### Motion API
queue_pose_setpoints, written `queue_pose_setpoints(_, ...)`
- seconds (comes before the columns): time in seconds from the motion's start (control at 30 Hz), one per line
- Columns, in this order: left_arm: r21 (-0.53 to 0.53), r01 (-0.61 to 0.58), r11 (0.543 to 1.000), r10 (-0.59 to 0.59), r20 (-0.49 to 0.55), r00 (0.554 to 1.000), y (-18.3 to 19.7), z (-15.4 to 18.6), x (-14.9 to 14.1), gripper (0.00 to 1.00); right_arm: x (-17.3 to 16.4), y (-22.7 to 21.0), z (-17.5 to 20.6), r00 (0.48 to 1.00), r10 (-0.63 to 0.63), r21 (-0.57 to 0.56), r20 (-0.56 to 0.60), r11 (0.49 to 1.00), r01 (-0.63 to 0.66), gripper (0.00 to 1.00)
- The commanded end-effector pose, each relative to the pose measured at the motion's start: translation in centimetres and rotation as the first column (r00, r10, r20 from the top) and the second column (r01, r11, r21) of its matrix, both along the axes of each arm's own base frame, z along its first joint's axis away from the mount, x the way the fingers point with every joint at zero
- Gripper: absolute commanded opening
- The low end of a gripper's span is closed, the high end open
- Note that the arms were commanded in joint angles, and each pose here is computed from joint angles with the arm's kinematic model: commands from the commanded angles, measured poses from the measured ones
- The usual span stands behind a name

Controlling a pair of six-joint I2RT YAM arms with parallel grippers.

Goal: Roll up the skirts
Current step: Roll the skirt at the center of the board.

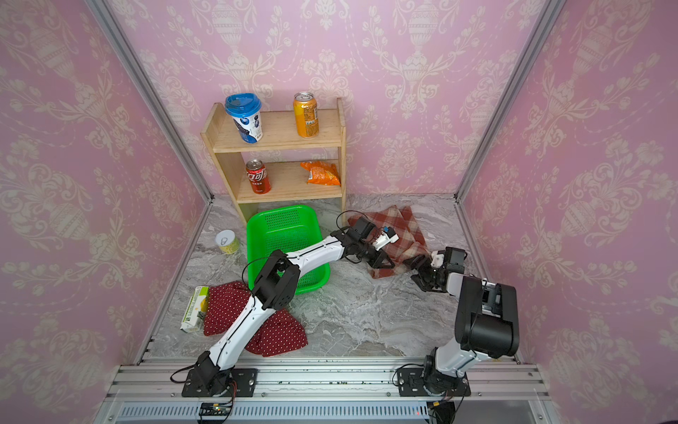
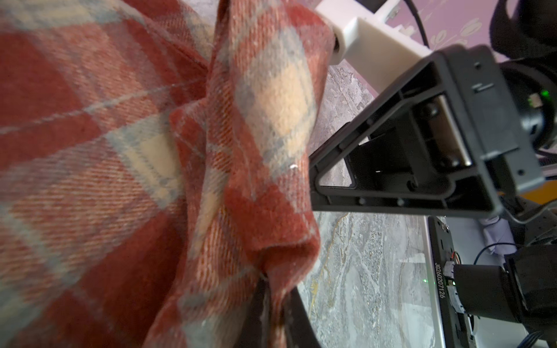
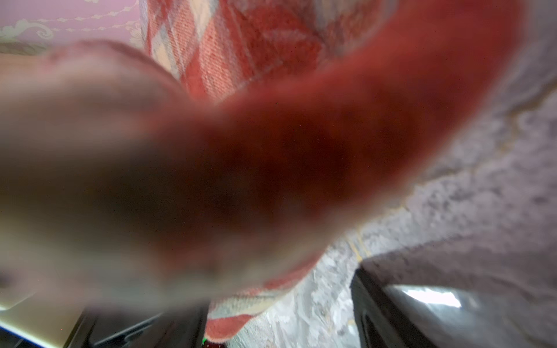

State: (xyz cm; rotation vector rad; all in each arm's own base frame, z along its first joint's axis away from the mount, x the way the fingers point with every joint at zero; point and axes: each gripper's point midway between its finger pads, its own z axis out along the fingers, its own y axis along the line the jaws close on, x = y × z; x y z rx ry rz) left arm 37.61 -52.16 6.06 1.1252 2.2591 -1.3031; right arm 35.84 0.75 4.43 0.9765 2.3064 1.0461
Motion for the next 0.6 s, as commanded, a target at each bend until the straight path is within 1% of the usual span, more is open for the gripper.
queue_pose_setpoints(0.0, 0.080, -0.055, 0.995, 0.064, -0.121, 0.991, 1.5, -2.8, 0.9, 0.10, 1.0, -0.1, -1.1, 1.000, -0.015, -0.041, -0.024, 0.999, 0.014, 0.75)
queue_pose_setpoints(0.07, 0.100, -0.065, 0.993, 0.079, -0.143, 0.987, 1.8, -3.4, 1.2, 0.11, 1.3, 0.0, -1.6, 0.999, -0.012, -0.052, -0.036, 0.999, 0.010, 0.75)
queue_pose_setpoints(0.17, 0.125, -0.088, 0.988, 0.109, -0.173, 0.979, 2.2, -4.2, 1.9, 0.11, 1.8, 0.2, -2.3, 0.999, -0.014, -0.063, -0.048, 0.998, 0.011, 0.73)
queue_pose_setpoints(0.33, 0.150, -0.120, 0.981, 0.152, -0.223, 0.963, 3.1, -5.5, 2.6, 0.13, 2.6, 0.7, -3.6, 0.997, -0.001, -0.086, -0.078, 0.996, -0.006, 0.60)
queue_pose_setpoints(0.5, 0.187, -0.121, 0.975, 0.169, -0.265, 0.949, 3.8, -7.1, 2.4, 0.14, 3.9, 1.1, -4.3, 0.996, 0.010, -0.096, -0.092, 0.995, -0.019, 0.59)
queue_pose_setpoints(0.53, 0.190, -0.118, 0.975, 0.167, -0.267, 0.949, 3.8, -7.3, 2.3, 0.15, 4.0, 1.1, -4.5, 0.995, 0.012, -0.099, -0.101, 0.995, -0.022, 0.56)
queue_pose_setpoints(0.57, 0.195, -0.114, 0.974, 0.165, -0.267, 0.950, 3.9, -7.5, 2.2, 0.16, 4.1, 1.2, -4.6, 0.994, 0.016, -0.102, -0.108, 0.994, -0.028, 0.46)
